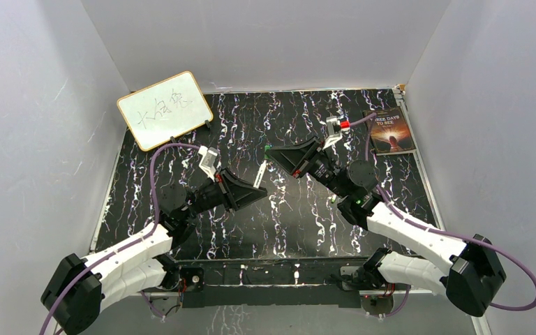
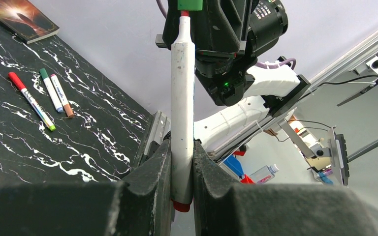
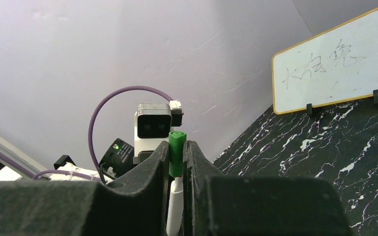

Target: Insert the pens into the pen caps

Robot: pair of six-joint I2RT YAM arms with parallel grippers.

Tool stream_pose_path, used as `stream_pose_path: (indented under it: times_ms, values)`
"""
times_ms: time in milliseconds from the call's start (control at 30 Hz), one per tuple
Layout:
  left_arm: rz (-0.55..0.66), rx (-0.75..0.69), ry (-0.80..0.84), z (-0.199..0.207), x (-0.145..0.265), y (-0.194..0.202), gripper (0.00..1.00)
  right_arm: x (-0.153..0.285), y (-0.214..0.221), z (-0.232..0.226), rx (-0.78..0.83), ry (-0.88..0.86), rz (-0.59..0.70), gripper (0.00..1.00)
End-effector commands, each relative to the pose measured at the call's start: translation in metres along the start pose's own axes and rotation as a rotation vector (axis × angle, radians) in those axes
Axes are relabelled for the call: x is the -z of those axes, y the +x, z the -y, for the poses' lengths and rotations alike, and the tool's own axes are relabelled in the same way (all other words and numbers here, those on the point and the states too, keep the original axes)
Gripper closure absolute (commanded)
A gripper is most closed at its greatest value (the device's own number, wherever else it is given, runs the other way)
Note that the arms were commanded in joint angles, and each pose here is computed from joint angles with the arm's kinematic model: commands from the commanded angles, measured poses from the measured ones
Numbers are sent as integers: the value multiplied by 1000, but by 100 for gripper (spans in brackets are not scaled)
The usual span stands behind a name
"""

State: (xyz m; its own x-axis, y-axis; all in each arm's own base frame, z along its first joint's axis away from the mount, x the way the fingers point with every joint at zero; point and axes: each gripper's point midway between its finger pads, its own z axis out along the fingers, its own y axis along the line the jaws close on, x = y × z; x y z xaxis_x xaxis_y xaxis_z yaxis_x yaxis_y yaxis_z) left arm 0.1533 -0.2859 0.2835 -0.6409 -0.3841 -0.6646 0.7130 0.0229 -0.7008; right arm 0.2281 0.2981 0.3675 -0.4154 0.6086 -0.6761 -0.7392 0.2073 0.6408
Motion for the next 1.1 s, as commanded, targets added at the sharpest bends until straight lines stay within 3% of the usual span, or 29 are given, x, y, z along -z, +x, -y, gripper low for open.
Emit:
stream_pose_path:
  times_ms: [0,400,1067]
  values:
    - [53,-63,65,20,-7,-20,100,3,-8,-10,18,-34,26,100]
    - [58,-69,48,19,-7,-22,100,0,-3,-6,13,-18,15,100]
    - [184,-162,-13,16,-5,-48,100,-13,22,-16,19,18,-7,100]
